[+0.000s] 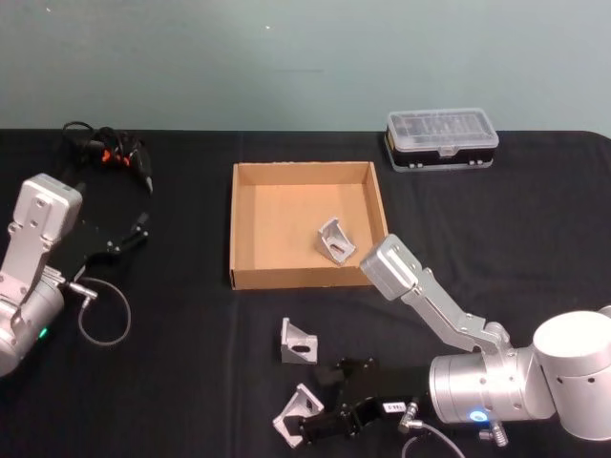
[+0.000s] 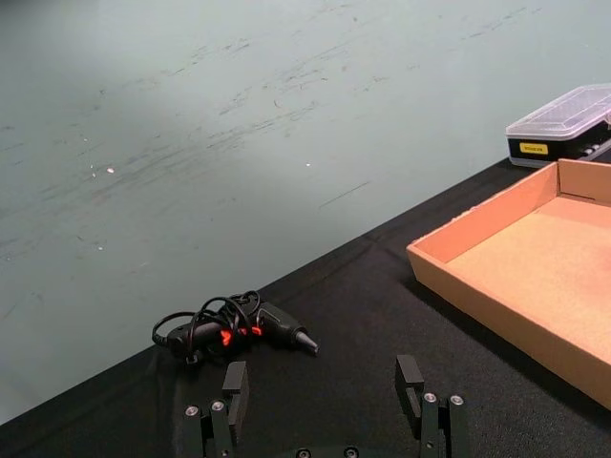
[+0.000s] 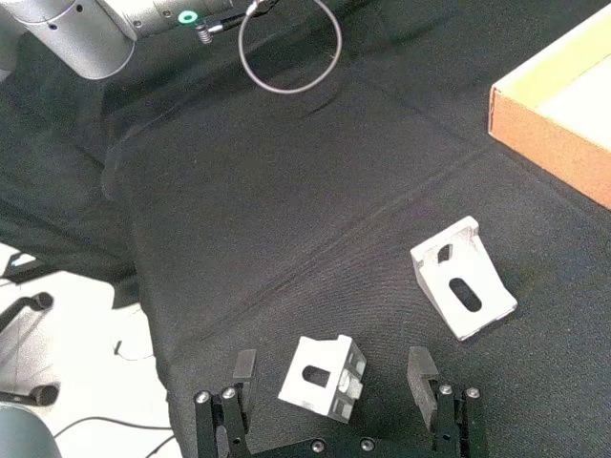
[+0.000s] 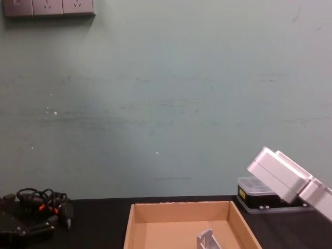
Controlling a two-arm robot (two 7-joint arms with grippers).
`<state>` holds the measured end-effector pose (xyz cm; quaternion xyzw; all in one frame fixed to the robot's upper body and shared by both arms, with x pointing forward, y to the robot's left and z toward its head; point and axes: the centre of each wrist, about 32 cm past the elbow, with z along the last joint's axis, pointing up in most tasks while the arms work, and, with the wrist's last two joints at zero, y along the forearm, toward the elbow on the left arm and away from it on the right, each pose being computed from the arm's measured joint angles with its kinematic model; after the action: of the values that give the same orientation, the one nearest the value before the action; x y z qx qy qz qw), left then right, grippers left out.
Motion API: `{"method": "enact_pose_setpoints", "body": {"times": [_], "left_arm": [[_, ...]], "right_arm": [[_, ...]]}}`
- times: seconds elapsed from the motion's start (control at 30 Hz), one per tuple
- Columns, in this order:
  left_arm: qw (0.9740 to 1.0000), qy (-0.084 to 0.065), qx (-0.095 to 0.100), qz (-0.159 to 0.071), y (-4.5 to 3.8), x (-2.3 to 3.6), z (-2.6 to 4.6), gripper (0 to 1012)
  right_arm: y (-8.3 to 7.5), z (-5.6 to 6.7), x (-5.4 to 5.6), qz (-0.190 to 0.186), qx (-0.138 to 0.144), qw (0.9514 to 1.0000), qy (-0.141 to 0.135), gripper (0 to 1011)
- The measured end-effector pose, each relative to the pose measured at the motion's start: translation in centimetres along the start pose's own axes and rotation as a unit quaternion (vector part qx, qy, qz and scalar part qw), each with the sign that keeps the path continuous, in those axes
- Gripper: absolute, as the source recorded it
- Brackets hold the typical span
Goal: Use one hand to pick up the angle iron from the table and place it into the box.
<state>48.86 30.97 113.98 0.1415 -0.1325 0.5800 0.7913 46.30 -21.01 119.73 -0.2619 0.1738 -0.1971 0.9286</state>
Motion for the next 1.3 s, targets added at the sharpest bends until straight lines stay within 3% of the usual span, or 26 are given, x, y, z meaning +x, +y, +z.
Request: {"method": "enact_pose_setpoints", "body": {"times": [0.2, 0.33, 0.5, 0.7, 0.77, 0.83, 1.17, 1.3], "left_arm": [[1.0000, 0.000, 0.000, 0.000, 0.00, 0.00, 0.00, 1011], [1.0000, 0.000, 0.000, 0.000, 0.00, 0.00, 0.00, 1011], [1.0000, 0.000, 0.000, 0.000, 0.00, 0.00, 0.00, 1011], [1.0000, 0.000, 0.000, 0.000, 0.00, 0.00, 0.00, 1011], [1.0000, 0.000, 0.000, 0.000, 0.00, 0.00, 0.00, 1011], [1.0000, 0.000, 0.000, 0.000, 0.00, 0.00, 0.00, 1011], [1.0000, 0.000, 0.000, 0.000, 0.00, 0.00, 0.00, 1012], [1.0000, 0.000, 0.000, 0.000, 0.00, 0.00, 0.00, 1011]], "right_arm": [[0.12, -0.03, 0.05, 0.002, 0.001, 1.0000, -0.001, 990], [0.18, -0.11, 0.11, 0.004, 0.002, 1.0000, -0.002, 907], [0.27, -0.12, 0.16, 0.008, 0.003, 1.0000, -0.005, 787], [0.36, -0.11, 0.20, 0.015, 0.003, 0.9998, -0.010, 567], [0.35, -0.08, 0.21, 0.016, 0.003, 0.9998, -0.011, 548], [0.34, -0.07, 0.22, 0.017, 0.002, 0.9998, -0.012, 447], [0.42, -0.03, 0.15, 0.020, -0.001, 0.9997, -0.017, 127], [0.45, 0.00, 0.12, 0.021, -0.003, 0.9996, -0.020, 78]]}}
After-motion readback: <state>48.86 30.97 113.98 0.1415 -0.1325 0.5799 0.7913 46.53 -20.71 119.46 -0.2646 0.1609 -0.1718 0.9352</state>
